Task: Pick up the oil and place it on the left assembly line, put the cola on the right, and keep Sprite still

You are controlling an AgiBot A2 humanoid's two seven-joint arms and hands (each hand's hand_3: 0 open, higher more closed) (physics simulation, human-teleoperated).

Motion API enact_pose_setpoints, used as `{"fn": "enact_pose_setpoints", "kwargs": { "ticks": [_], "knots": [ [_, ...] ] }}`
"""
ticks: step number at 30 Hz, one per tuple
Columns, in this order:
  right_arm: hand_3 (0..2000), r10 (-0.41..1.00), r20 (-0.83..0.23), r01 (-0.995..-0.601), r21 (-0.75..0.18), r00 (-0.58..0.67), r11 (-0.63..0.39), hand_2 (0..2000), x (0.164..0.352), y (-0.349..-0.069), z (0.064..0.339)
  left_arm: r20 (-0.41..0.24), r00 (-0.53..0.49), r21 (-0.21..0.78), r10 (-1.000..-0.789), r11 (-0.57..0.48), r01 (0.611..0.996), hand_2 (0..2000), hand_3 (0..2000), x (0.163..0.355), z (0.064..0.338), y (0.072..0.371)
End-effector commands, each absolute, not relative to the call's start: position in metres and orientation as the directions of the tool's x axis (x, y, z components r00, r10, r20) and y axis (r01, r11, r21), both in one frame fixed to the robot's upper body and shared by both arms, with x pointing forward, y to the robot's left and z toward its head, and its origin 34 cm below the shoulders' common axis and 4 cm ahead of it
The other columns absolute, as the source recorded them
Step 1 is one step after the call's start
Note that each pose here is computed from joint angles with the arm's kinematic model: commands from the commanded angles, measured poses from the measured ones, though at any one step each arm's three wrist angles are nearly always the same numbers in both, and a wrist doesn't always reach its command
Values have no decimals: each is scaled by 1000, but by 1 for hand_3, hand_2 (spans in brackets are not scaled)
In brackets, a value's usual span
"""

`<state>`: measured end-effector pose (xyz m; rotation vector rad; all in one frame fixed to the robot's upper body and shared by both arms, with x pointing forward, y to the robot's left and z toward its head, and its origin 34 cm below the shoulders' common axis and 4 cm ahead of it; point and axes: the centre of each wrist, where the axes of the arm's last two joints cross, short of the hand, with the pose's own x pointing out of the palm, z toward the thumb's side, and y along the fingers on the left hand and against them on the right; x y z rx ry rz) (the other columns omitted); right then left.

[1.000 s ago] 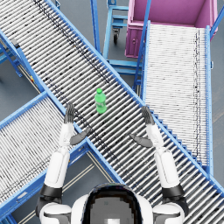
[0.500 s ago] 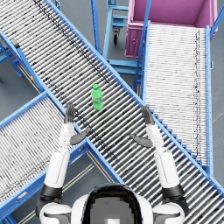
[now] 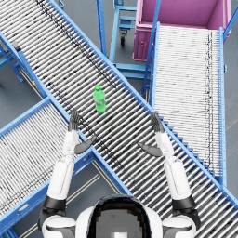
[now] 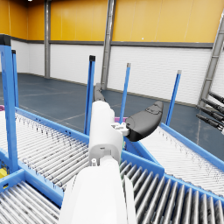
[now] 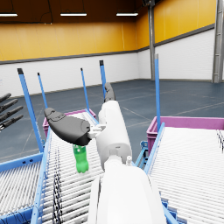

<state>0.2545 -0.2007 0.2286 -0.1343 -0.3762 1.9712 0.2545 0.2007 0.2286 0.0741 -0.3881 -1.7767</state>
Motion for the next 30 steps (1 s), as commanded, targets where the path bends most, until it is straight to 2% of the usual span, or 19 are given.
{"fn": "enact_pose_setpoints", "kwargs": {
  "ticks": [1, 30],
  "knots": [
    [0, 904, 76, -869, -322, -420, -377, 0, 255, -201, 229, 157, -245, 299, -957, -190, 935, 0, 0, 255, 229, 201],
    [0, 904, 76, -869, -322, -420, -377, 0, 255, -201, 229, 157, -245, 299, -957, -190, 935, 0, 0, 255, 229, 201]
  ]
}}
